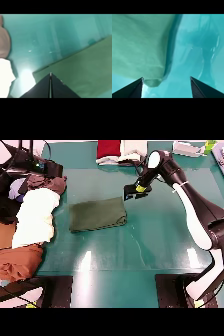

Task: Fold the shirts.

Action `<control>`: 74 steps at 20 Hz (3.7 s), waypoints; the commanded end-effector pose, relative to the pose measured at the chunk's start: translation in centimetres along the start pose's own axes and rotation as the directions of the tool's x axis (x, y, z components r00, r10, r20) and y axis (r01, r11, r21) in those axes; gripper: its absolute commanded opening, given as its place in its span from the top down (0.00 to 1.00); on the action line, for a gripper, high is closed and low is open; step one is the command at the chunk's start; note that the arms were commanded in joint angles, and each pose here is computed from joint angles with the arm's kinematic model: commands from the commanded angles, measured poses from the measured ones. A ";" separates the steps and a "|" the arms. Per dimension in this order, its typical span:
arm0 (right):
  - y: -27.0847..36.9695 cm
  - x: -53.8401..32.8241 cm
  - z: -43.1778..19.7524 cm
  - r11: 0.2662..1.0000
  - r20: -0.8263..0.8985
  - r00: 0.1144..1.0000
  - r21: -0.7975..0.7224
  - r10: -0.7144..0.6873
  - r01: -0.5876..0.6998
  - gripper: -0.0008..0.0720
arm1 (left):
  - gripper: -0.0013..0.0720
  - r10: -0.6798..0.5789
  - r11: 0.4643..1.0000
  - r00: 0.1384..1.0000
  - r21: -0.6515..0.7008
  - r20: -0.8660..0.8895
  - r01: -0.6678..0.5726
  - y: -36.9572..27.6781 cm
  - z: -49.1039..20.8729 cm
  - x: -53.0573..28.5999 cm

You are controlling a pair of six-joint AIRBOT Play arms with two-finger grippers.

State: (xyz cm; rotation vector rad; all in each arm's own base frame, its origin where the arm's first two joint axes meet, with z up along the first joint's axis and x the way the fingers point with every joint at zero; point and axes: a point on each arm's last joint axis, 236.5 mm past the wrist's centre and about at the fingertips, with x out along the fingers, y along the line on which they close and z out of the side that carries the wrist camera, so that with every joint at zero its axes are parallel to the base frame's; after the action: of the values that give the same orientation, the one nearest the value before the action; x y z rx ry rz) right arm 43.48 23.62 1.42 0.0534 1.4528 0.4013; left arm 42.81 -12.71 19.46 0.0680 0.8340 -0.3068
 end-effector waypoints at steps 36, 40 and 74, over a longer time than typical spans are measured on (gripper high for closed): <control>-39.6 -21.1 -22.7 0.394 0.081 0.803 0.898 -0.591 0.199 0.97 | 0.95 -0.073 0.997 0.997 0.015 -0.036 0.073 -2.3 -1.3 1.1; -41.1 -19.3 -31.0 0.215 -0.023 0.826 0.961 -0.563 0.174 0.97 | 0.95 -0.103 0.995 0.995 0.001 -0.016 0.103 -3.0 -0.8 1.1; -3.0 -7.3 -11.1 0.998 0.216 0.975 0.050 -0.052 0.043 0.96 | 0.95 -0.088 0.996 0.996 0.008 -0.012 0.088 -2.6 -0.7 1.2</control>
State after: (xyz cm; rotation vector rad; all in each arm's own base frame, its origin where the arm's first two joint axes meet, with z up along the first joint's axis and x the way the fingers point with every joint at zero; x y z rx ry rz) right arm 33.61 14.74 6.40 0.1276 1.2342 0.2704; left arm 41.99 -15.33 18.07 0.0433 0.8623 -0.3941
